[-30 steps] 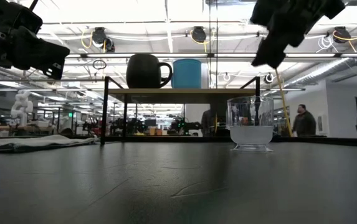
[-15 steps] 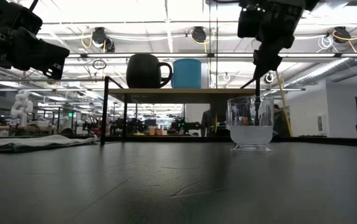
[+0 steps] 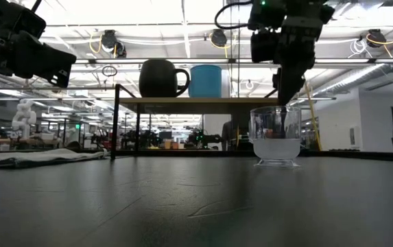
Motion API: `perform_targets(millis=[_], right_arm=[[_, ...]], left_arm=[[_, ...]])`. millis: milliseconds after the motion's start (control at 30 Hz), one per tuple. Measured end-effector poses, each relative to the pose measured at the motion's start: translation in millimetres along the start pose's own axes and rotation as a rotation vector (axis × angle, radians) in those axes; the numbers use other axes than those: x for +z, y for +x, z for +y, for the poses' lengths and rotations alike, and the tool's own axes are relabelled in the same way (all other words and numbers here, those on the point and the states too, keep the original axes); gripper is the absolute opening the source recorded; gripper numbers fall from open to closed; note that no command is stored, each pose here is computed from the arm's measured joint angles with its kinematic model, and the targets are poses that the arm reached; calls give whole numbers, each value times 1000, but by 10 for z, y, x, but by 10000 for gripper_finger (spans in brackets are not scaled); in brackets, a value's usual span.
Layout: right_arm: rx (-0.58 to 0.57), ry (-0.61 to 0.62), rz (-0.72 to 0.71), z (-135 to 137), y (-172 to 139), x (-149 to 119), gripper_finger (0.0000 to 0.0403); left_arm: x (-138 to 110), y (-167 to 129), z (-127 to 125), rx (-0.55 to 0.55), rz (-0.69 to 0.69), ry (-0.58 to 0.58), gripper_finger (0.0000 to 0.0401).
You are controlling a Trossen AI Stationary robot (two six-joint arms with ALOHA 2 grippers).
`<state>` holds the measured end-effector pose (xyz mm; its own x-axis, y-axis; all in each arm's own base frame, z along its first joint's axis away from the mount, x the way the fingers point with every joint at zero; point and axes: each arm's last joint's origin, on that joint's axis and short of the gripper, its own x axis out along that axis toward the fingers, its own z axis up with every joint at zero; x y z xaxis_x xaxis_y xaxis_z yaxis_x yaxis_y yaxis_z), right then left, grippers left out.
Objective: Stack small to large cups/mugs on shelf
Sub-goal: Put the transparent cup on the shelf
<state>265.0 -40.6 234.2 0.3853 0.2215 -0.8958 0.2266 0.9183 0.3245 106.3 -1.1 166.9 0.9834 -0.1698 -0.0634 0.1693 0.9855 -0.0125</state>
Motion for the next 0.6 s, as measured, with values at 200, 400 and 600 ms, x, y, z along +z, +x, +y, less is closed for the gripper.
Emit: perform_targets(millis=[200,400,600], right_arm=[[-2,6,20,-21,81,22,176],[9,-14,-11,30,96,51,176],[24,-25,-23,111,137,64,176]], left_arm=[[0,0,0,0,0,4,11],[-10,0,0,0,10,1,4],[-15,0,0,0,15,0,4]])
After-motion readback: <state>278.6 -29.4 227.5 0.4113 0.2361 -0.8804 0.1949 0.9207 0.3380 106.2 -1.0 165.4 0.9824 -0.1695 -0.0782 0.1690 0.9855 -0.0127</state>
